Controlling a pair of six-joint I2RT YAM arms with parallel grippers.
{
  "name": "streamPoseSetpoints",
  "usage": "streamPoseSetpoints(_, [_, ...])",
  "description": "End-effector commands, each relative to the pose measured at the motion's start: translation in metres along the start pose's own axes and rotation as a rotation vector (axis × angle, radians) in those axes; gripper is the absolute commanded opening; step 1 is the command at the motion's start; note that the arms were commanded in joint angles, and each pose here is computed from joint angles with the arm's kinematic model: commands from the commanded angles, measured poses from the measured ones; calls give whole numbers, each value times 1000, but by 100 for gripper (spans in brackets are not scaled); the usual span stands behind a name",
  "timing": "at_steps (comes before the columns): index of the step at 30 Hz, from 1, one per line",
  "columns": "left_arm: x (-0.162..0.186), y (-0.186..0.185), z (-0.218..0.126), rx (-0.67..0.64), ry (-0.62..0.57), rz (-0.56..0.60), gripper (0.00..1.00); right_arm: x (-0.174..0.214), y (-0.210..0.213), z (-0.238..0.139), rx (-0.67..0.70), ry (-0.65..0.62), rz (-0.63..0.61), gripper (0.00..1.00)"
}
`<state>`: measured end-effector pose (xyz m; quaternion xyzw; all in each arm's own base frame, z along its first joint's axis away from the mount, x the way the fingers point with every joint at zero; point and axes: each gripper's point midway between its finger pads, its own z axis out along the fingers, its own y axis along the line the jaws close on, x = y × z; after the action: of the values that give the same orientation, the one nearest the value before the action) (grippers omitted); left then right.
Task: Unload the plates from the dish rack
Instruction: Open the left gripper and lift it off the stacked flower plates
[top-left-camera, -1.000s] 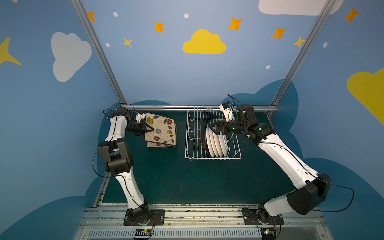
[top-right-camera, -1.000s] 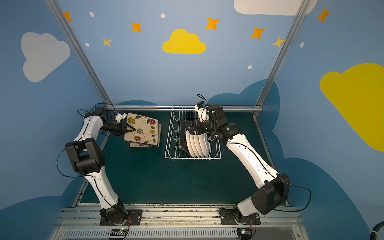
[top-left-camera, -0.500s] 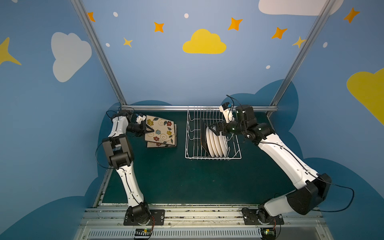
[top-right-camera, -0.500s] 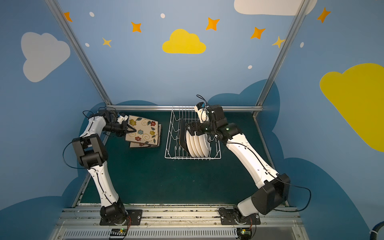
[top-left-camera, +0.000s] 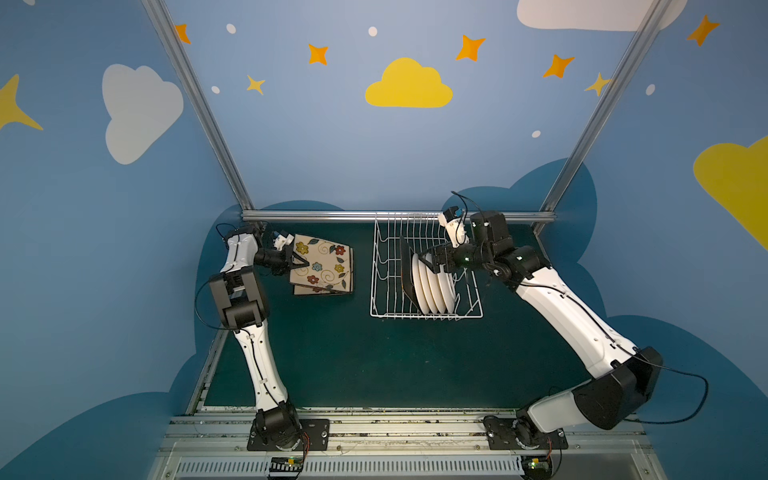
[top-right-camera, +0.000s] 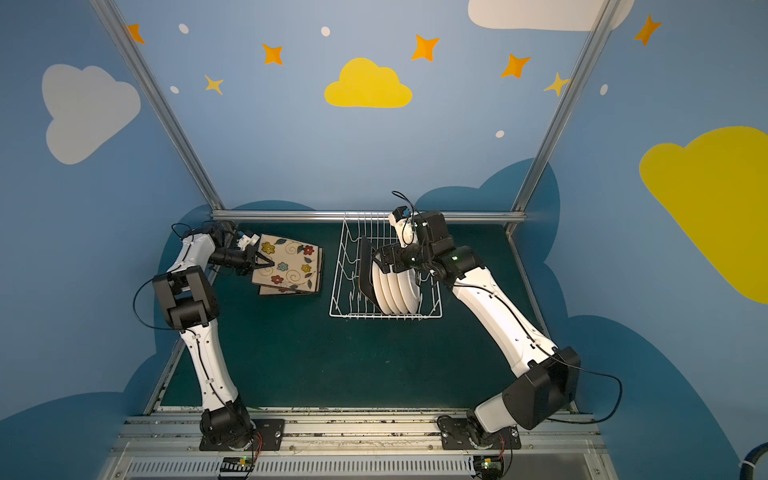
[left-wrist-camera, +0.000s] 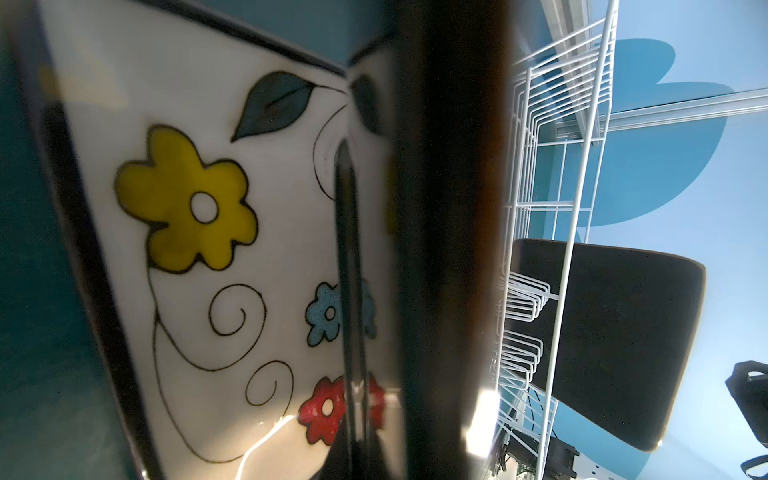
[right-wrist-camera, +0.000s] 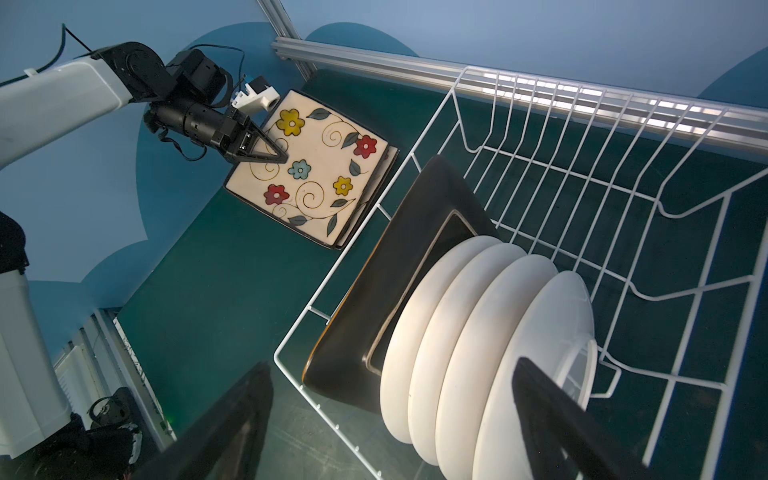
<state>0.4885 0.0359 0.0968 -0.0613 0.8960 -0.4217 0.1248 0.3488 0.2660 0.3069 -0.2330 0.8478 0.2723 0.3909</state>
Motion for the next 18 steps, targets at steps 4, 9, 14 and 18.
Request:
streamPoseSetpoints(4, [-14,-33,-10,133,-53,37,3,-7,4,-3,-3,-11,-13,90])
streamPoseSetpoints(9, [-13,-20,-5,100,-39,15,3,-9,6,-4,-3,-12,-18,90])
streamPoseSetpoints(14, [-16,-15,-2,90,-38,4,6,-8,6,-3,-7,-6,-14,90])
streamPoseSetpoints(18, [-16,-5,0,56,-32,-10,10,-6,7,-2,-8,-2,-11,90])
